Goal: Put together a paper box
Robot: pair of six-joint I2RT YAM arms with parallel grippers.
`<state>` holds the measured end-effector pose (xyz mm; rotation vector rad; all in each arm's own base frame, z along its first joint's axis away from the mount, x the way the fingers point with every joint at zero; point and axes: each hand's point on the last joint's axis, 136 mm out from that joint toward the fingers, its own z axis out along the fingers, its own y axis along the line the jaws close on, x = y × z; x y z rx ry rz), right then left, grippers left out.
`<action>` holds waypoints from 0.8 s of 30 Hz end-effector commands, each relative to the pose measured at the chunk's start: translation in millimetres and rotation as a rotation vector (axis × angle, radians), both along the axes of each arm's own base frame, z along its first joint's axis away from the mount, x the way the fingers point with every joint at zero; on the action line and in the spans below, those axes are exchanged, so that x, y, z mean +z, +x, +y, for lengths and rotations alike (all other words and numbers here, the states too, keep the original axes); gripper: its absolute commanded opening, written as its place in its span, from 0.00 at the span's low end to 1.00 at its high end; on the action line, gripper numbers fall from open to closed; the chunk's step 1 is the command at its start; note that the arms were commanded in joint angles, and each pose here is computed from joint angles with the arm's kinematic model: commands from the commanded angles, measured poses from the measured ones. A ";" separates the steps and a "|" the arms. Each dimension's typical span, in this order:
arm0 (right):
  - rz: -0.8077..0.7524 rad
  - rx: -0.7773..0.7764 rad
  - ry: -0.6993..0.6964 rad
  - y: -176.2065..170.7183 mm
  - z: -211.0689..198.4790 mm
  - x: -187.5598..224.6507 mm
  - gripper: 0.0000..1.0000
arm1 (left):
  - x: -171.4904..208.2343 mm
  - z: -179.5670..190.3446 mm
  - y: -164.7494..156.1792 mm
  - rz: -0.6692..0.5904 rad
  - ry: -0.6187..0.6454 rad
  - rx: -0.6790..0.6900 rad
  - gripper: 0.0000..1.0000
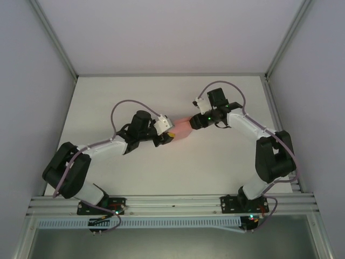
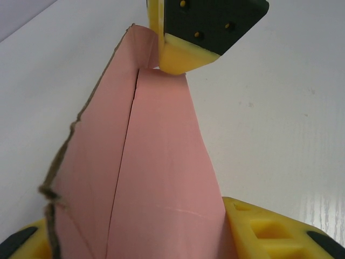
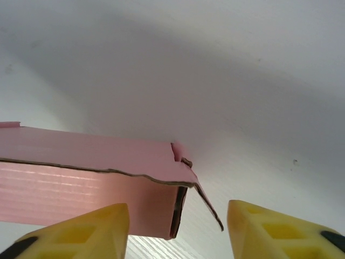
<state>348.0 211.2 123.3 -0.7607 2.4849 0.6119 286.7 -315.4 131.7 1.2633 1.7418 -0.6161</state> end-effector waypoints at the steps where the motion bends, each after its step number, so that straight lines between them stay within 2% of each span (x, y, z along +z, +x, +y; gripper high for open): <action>1: -0.030 0.005 -0.055 9.9 -7.0 0.3 0.47 | -67.9 24.6 -22.5 0.209 0.183 0.027 0.41; 8: -0.062 0.004 -0.067 18.8 -6.4 8.7 0.48 | -70.2 23.7 -21.7 0.220 0.193 0.028 0.41; 11: -0.073 0.006 -0.077 21.2 -7.3 12.1 0.46 | -68.5 23.0 -20.5 0.220 0.196 0.027 0.41; 19: 0.009 -0.007 -0.078 14.8 -6.7 11.3 0.02 | -68.9 27.8 -12.8 0.210 0.243 0.069 0.41; 24: 0.087 -0.029 -0.001 0.2 1.7 29.0 0.00 | -80.4 32.2 -7.2 0.231 0.323 0.088 0.42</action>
